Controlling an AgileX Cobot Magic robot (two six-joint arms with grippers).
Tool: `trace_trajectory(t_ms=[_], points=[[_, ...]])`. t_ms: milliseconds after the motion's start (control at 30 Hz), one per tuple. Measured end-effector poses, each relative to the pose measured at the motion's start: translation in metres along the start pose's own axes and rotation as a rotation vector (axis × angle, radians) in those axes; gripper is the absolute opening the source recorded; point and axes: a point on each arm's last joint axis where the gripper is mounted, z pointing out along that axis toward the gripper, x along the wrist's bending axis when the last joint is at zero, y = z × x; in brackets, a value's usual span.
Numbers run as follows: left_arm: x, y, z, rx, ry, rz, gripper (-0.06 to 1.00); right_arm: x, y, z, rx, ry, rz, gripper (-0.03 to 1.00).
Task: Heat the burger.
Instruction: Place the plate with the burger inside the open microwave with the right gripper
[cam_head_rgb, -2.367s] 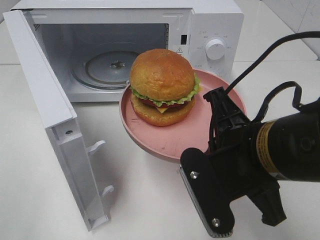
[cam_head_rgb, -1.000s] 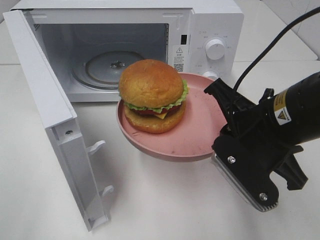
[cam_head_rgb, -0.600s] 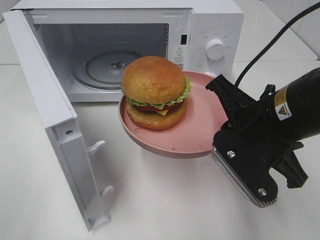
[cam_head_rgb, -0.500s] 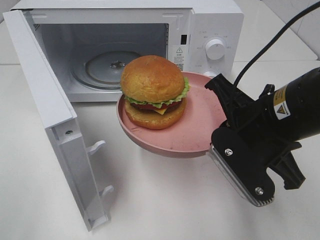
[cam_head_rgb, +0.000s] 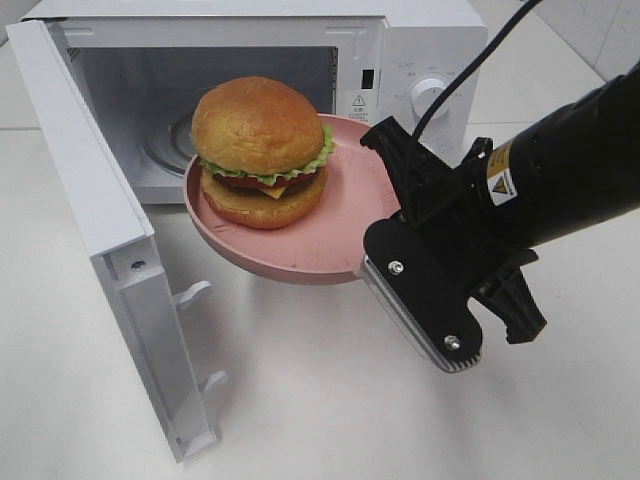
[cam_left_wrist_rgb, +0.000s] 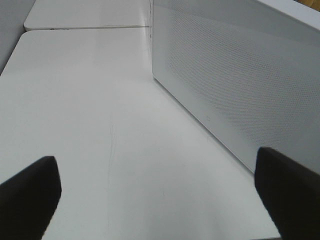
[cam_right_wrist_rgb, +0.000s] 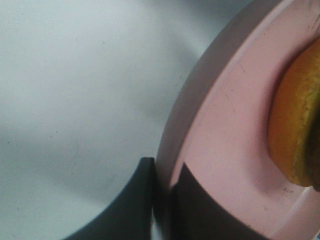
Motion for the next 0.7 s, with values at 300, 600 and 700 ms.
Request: trace_trajectory(t_ms=[300, 600, 700], points=[[0.000, 0.000, 0.000, 0.000, 0.000, 0.000, 0.99, -0.014, 0.000, 0.014, -0.001, 0.009, 0.004, 0.06], [0.000, 0.000, 0.000, 0.000, 0.000, 0.000, 0.99, -0.029, 0.001, 0.035, -0.002, 0.031, 0.003, 0.06], [0.000, 0.000, 0.000, 0.000, 0.000, 0.000, 0.99, -0.036, 0.001, 0.042, -0.002, 0.031, 0.003, 0.06]])
